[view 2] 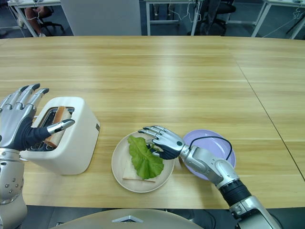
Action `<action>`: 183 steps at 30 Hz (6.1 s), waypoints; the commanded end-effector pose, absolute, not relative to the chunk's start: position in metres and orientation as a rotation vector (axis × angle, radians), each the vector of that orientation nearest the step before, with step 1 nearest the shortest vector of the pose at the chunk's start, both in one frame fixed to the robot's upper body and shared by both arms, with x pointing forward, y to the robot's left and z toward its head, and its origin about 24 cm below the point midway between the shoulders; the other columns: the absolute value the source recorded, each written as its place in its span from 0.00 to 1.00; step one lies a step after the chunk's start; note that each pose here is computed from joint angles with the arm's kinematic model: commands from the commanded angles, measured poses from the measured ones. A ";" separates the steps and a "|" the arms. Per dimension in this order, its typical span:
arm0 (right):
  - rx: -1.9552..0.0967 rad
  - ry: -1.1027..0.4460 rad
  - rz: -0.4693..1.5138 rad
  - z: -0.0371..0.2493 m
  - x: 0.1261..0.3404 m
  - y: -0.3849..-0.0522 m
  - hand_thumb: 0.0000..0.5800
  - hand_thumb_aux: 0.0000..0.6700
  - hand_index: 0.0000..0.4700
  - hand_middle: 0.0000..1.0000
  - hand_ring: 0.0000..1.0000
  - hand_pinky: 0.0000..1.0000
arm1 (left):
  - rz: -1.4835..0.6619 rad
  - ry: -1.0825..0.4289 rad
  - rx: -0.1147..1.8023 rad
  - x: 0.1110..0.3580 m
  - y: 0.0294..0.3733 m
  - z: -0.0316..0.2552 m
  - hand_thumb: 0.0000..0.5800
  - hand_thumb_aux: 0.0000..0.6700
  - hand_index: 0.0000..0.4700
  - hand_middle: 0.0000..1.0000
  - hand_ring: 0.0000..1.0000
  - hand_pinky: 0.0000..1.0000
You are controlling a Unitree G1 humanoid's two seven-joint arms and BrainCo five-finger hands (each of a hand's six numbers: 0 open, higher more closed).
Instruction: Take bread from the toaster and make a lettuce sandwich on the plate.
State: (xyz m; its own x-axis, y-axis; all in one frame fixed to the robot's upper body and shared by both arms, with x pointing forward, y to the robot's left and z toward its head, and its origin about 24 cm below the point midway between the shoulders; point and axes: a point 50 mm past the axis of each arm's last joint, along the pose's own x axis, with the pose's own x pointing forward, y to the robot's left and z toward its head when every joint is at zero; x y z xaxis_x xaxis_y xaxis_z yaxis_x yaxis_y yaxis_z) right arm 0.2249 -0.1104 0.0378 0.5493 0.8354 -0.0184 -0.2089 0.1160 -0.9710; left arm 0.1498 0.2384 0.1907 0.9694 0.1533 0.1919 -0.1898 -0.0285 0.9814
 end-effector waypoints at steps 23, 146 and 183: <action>-1.068 -0.787 0.665 0.100 0.200 -0.105 0.00 0.00 0.00 0.00 0.00 0.00 | 0.214 0.176 1.493 0.171 0.257 0.144 1.00 1.00 0.98 1.00 1.00 1.00; -1.062 -0.024 1.222 0.005 0.153 -0.118 1.00 1.00 0.98 1.00 1.00 1.00 | -1.141 0.207 1.302 0.157 0.157 0.015 1.00 1.00 0.98 1.00 1.00 1.00; -0.097 -0.483 0.370 0.141 0.228 -0.177 0.00 0.00 0.00 0.00 0.00 0.00 | -0.244 -0.593 0.211 0.164 0.156 0.185 0.00 0.00 0.00 0.16 0.16 0.16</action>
State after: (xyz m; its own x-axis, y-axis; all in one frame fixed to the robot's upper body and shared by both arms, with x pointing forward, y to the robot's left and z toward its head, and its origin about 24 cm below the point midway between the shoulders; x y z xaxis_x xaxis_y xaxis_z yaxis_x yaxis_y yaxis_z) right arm 0.2277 -0.1715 0.1413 0.8022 0.4079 0.4359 -0.3252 0.9109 -0.2540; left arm 0.1667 0.1515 0.1850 0.7945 -0.3355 0.5061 0.1506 0.9163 0.3711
